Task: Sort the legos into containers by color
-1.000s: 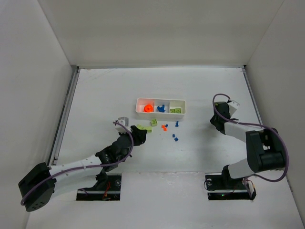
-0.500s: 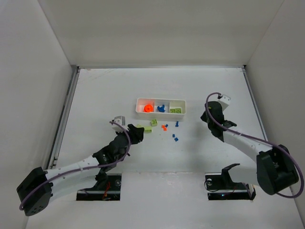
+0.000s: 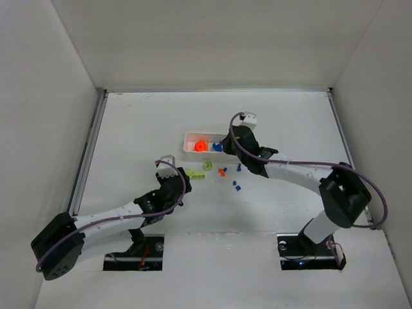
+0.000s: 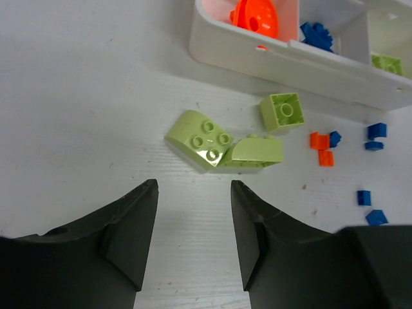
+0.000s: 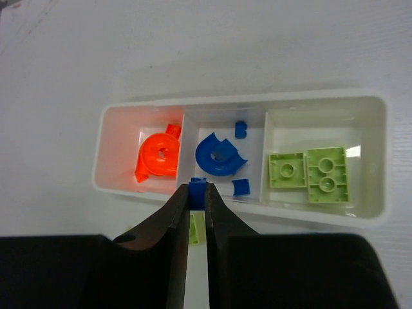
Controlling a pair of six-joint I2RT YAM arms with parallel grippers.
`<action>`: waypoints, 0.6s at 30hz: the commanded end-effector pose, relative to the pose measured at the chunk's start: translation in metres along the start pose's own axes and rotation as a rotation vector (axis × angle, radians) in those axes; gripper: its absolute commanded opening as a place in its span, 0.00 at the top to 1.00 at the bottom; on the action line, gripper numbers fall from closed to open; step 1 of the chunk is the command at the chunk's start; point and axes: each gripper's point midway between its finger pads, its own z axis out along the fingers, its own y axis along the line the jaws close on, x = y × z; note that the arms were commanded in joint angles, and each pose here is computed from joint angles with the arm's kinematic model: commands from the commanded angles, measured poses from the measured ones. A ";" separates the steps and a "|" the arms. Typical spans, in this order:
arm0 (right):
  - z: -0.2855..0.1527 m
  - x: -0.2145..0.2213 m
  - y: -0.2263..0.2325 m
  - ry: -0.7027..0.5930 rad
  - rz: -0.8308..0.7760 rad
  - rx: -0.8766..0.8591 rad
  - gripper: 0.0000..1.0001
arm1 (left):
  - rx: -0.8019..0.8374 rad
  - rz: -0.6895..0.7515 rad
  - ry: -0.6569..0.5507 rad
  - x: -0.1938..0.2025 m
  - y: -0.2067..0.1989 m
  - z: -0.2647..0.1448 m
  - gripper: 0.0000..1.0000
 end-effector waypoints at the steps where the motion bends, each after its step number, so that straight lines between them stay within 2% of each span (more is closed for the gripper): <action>1: 0.020 -0.001 0.032 0.004 0.026 -0.069 0.85 | -0.029 -0.002 -0.023 -0.012 -0.003 0.005 0.53; 6: 0.040 0.009 0.039 0.030 0.012 -0.069 0.82 | 0.010 -0.016 -0.023 -0.008 -0.011 0.012 0.51; 10: 0.043 0.009 0.041 0.033 0.005 -0.077 0.62 | 0.020 -0.007 -0.010 -0.003 -0.015 0.016 0.51; 12: 0.043 0.006 0.039 0.030 0.007 -0.075 0.55 | 0.019 -0.007 -0.012 -0.003 -0.015 0.017 0.51; 18: 0.028 -0.004 0.035 0.005 -0.004 -0.077 0.52 | 0.021 -0.026 -0.032 -0.008 -0.011 0.015 0.51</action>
